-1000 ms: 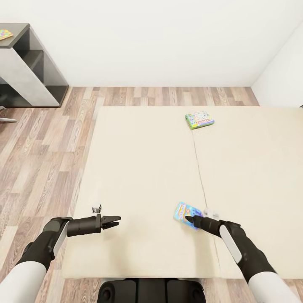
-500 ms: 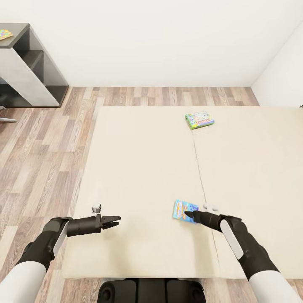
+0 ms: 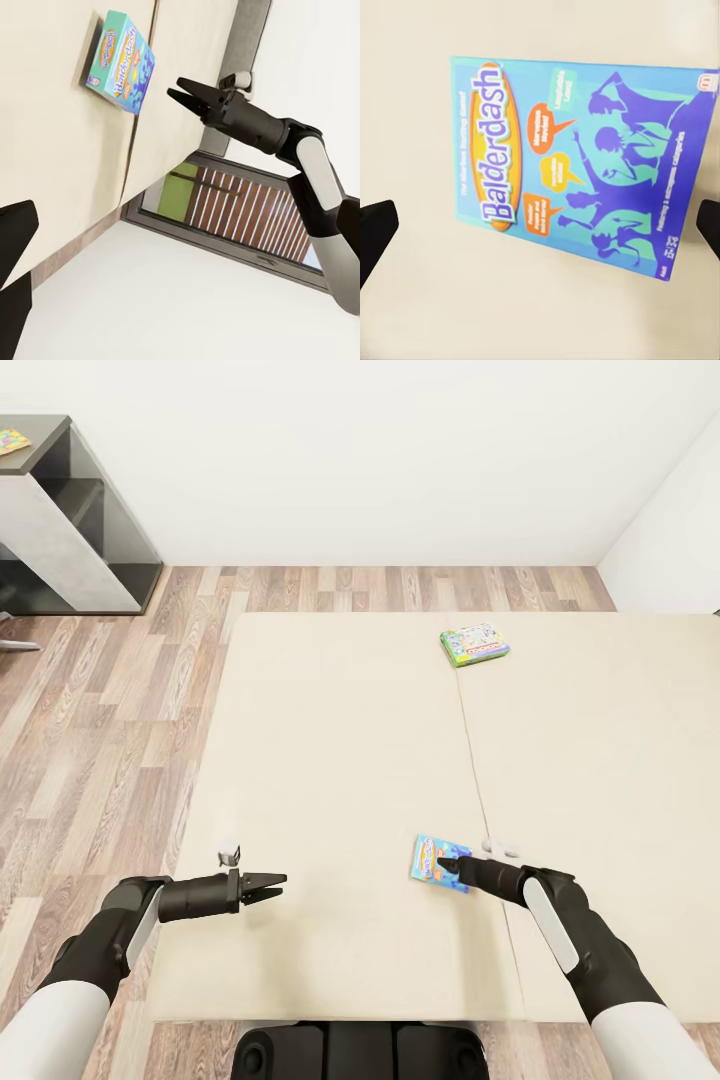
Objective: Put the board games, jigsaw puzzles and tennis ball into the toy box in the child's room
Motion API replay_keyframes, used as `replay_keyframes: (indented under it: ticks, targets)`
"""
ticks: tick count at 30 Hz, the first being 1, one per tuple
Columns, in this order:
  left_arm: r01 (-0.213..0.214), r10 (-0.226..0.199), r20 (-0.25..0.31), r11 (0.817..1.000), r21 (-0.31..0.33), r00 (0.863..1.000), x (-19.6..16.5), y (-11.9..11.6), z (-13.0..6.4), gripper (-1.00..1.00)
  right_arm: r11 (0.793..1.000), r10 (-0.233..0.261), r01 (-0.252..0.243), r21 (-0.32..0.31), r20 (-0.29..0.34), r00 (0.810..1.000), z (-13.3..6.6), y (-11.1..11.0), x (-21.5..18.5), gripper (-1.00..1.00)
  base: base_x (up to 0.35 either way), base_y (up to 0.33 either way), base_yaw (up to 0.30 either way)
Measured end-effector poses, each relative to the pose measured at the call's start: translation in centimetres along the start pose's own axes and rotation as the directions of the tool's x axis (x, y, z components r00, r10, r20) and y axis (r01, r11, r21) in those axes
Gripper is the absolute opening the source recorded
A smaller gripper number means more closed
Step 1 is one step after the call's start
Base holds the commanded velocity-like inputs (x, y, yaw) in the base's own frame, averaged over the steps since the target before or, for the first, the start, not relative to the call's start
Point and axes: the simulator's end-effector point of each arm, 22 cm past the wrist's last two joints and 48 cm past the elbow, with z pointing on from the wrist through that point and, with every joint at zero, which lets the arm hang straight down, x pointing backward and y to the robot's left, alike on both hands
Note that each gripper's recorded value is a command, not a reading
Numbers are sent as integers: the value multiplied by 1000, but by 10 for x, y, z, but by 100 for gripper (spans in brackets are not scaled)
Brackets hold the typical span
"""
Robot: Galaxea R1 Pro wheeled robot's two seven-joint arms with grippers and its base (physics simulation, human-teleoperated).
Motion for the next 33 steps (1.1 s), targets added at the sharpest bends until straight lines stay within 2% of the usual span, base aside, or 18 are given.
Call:
replay_keyframes:
  ticks: [21,30,33]
  targets:
    - [-1,1,7,1000,-2,1000,-2,1,-2,100,1000,1,-1,7,22,1000,-1,-3,-10,100,0,0,0]
    - [-38,38,20,999,-22,999,-11,2,-15,100,1000,2,-2,7,21,1000,-1,-3,-10,100,0,0,0]
    - [-47,48,24,998,-53,999,-16,8,-31,100,1000,2,-2,7,21,1000,-1,-2,-10,100,0,0,0]
